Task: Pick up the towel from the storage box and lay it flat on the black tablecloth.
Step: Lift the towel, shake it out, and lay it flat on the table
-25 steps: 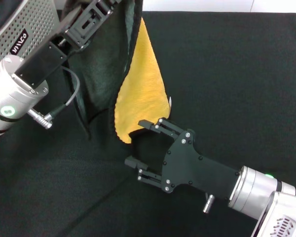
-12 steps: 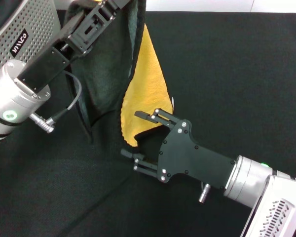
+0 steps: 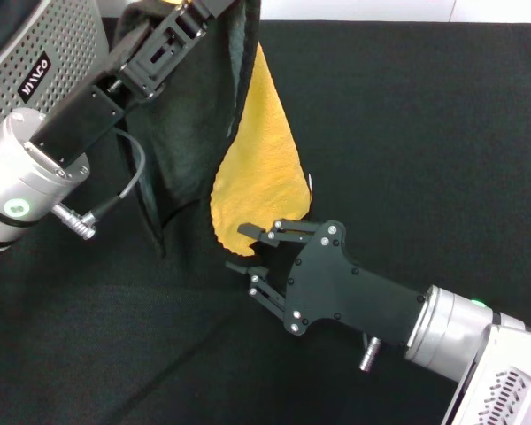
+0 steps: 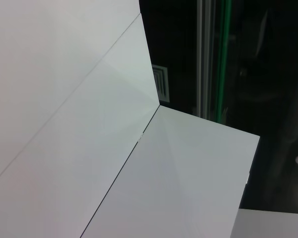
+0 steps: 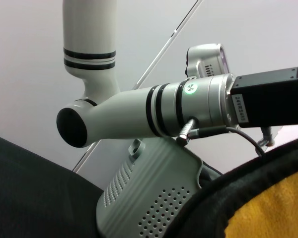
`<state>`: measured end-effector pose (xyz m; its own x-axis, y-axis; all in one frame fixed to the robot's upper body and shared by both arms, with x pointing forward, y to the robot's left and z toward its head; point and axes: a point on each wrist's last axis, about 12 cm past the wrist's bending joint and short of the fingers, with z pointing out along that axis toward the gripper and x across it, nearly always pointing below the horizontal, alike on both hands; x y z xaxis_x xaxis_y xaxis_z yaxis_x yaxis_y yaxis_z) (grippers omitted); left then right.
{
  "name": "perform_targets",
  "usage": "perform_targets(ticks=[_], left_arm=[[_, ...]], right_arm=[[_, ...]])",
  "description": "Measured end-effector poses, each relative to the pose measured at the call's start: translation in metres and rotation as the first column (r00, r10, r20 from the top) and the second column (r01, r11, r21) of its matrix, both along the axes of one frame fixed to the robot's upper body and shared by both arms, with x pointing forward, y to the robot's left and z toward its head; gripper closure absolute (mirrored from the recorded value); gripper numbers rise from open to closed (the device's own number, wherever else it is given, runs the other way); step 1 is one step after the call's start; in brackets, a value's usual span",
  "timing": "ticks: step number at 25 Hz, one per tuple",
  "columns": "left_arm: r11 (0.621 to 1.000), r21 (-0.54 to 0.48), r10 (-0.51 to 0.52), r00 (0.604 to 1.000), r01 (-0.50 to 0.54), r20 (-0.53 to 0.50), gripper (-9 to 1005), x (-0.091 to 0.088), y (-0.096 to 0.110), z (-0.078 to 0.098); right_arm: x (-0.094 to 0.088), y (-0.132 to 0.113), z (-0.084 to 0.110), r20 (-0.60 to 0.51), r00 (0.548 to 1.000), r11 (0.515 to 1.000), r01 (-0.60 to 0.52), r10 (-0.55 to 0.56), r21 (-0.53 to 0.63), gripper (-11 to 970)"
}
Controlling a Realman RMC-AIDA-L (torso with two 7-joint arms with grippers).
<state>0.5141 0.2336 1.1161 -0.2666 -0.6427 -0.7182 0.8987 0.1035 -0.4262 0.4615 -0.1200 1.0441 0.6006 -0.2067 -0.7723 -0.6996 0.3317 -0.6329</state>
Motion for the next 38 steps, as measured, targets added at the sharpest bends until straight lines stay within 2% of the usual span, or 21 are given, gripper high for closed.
perform_targets(ticks=[7,12,17,20,24,28,33,38], left_arm=[[1.000,-0.001,0.011,1.000,-0.011,-0.004,966,-0.001,0.003,-0.001],[1.000,0.001,0.014,1.000,-0.014,-0.005,966,-0.001,0.004,-0.001],[1.000,0.009,0.011,1.000,-0.011,-0.004,966,-0.002,0.005,-0.002],[1.000,0.012,0.013,1.000,-0.013,-0.006,966,-0.003,0.006,-0.002],[1.000,0.016,0.019,1.000,-0.019,-0.008,966,-0.004,0.009,-0.003],[0.999,0.035,0.012,1.000,-0.012,-0.004,966,-0.005,0.012,-0.003],[0.995,0.090,-0.033,0.999,0.031,0.021,966,-0.006,0.023,0.004],[0.984,0.160,-0.089,0.996,0.084,0.025,966,-0.007,0.044,0.014]], right_arm=[[-0.006,-0.012,-0.004,0.007,1.000,1.000,0.000,0.000,0.028,709],[-0.007,-0.019,-0.006,0.012,1.000,1.000,0.008,-0.008,0.029,701],[-0.001,-0.027,-0.003,0.017,0.999,0.997,0.036,-0.037,0.066,772],[0.003,-0.030,0.001,-0.002,0.999,0.994,0.051,-0.051,0.095,954],[0.008,-0.037,0.007,-0.060,0.998,0.985,0.046,-0.037,0.166,954],[0.020,-0.056,0.016,-0.155,0.988,0.963,0.057,-0.016,0.262,953],[0.041,-0.102,0.039,-0.309,0.949,0.914,0.068,0.065,0.401,953],[0.049,-0.144,0.061,-0.369,0.915,0.870,0.042,0.165,0.492,953]])
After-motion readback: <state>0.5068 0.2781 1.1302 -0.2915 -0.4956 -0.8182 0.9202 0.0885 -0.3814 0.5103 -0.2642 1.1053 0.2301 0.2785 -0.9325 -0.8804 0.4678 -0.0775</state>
